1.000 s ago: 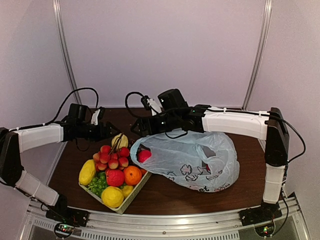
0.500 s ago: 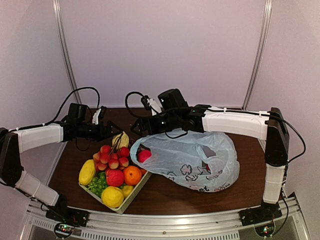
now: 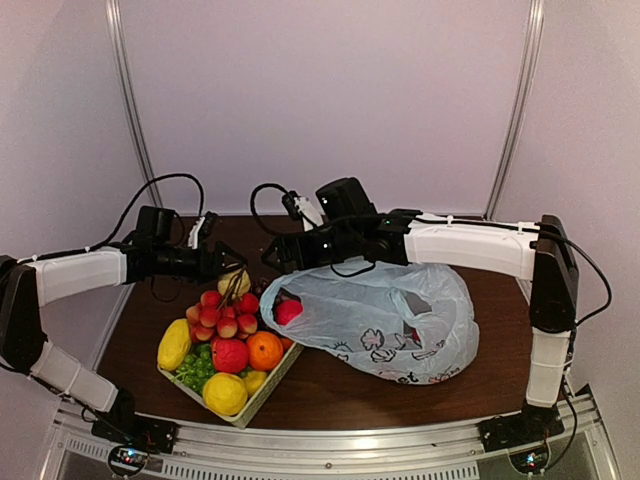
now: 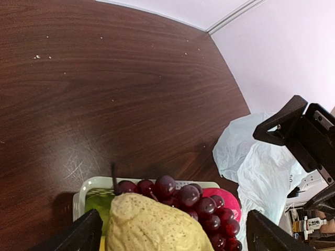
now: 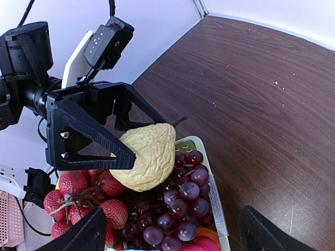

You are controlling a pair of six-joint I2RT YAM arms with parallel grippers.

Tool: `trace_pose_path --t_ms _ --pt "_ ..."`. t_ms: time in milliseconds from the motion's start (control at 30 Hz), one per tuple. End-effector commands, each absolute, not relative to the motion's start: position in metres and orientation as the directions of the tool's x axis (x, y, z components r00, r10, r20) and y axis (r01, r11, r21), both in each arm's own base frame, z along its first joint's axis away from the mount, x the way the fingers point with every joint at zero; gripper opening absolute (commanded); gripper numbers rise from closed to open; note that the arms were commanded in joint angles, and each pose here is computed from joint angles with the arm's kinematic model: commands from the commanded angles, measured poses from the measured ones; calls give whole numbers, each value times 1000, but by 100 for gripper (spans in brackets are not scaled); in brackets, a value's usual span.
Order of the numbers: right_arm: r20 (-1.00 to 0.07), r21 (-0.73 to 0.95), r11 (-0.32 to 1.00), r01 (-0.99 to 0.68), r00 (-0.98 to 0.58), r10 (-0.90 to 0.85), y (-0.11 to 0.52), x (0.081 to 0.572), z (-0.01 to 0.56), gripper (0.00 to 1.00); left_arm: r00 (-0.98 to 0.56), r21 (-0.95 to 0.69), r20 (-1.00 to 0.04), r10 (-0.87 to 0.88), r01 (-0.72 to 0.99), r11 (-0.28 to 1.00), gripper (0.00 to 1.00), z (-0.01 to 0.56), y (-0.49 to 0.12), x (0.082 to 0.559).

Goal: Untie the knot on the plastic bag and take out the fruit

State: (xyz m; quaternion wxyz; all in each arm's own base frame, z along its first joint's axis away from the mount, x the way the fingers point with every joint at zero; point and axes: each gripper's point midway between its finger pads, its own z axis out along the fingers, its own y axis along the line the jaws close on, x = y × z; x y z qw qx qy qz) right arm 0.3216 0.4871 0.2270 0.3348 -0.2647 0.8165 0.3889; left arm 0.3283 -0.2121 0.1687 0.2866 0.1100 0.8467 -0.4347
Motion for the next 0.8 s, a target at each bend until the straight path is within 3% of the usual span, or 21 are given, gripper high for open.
trace_pose_path --t_ms 0,767 --pt "-771 453 562 -693 -620 -143 480 324 243 88 -788 -671 -614 -43 493 553 97 179 -220 324" --pt "-772 457 560 -692 -621 -137 479 323 247 88 -812 -600 -584 11 441 667 94 150 -206 331"
